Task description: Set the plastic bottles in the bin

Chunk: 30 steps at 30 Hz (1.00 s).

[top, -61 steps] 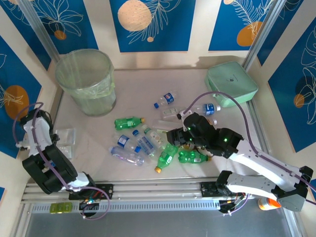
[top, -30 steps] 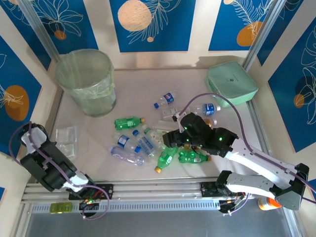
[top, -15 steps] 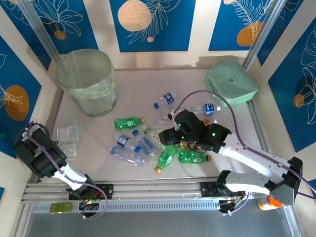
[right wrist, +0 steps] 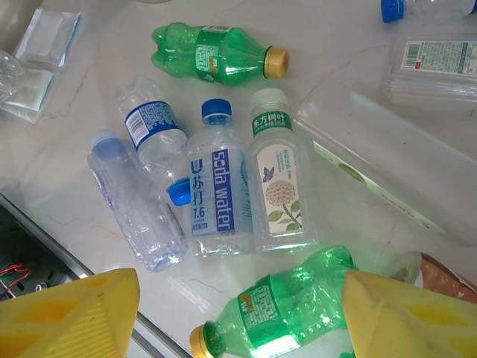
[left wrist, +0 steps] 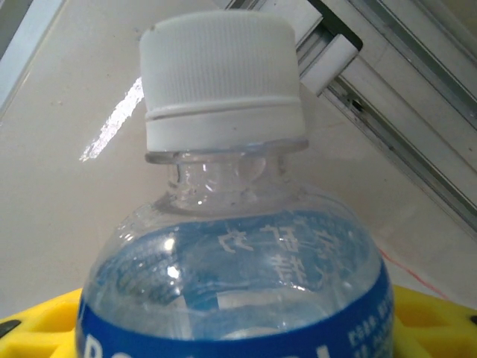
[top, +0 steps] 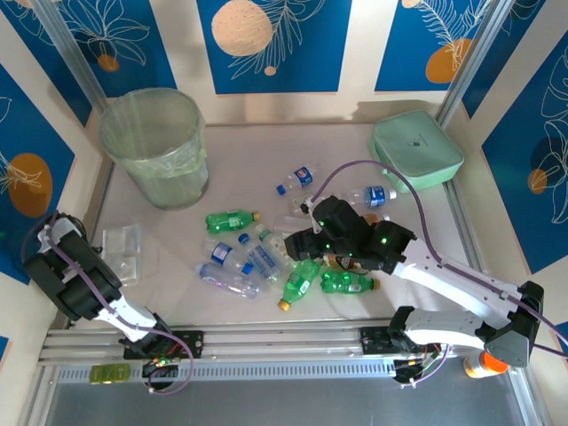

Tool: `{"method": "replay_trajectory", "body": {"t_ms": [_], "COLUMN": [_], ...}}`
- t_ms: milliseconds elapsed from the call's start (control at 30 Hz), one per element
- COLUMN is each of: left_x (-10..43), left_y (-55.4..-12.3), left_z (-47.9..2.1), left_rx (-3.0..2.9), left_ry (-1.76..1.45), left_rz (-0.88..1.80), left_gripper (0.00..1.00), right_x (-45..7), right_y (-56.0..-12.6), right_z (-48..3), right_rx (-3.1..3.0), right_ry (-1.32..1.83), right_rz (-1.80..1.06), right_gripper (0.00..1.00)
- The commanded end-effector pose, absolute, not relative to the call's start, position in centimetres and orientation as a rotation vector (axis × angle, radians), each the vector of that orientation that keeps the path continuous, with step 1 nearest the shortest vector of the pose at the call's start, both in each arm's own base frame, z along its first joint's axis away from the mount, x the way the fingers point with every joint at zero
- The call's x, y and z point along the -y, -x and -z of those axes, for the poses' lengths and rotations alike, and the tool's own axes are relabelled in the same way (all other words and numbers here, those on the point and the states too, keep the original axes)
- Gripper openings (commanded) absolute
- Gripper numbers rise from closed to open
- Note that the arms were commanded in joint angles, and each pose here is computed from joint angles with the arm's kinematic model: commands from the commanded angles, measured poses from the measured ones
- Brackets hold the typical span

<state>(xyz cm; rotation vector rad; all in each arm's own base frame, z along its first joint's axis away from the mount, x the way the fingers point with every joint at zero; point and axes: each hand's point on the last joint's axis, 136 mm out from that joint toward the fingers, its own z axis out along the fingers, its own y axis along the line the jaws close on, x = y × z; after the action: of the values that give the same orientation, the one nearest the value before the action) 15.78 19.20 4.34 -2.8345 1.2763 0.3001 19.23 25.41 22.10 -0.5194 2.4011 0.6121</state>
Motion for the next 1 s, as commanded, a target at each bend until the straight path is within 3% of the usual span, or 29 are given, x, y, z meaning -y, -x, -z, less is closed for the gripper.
{"method": "replay_trajectory", "body": {"t_ms": [0,200,333,600,700,967], "left_x": [-18.5,-15.4,-12.6,-4.1,0.0,12.0], "left_y": [-16.3,-19.6,-19.7,-19.0,-20.0,-23.0], "left_z": [-7.0,-11.5,-14.3,-15.8,-16.7,-25.0], "left_rx": [-1.358,-1.685,-1.88,-2.175,-2.281,-2.37], "left_ry": [2.775,2.461,2.217,1.686,1.376,0.11], "left_rz": [-0.286,-0.282,-0.336,-0.073,0.129,0.538], "left_gripper": [0.46,0.48,0.49,0.39,0.36,0.37], "right_x": [-24.7,-23.3,-22.3,-20.4,-20.2,-20.6], "right_y": [-19.1,-19.0,-19.2,-19.5,-19.6,-19.7], "right_z": [-24.5,-25.4,-26.4,-28.3,-28.9,-30.6], "right_rx": [-2.349,-2.307,-2.276,-2.209,-2.199,-2.174], "right_ry": [0.49,0.476,0.475,0.445,0.445,0.5], "right_rz": [-0.625,-0.593,-0.556,-0.526,-0.534,-0.552], "right_gripper": [0.73,0.73,0.73,0.73,0.73,0.73]}}
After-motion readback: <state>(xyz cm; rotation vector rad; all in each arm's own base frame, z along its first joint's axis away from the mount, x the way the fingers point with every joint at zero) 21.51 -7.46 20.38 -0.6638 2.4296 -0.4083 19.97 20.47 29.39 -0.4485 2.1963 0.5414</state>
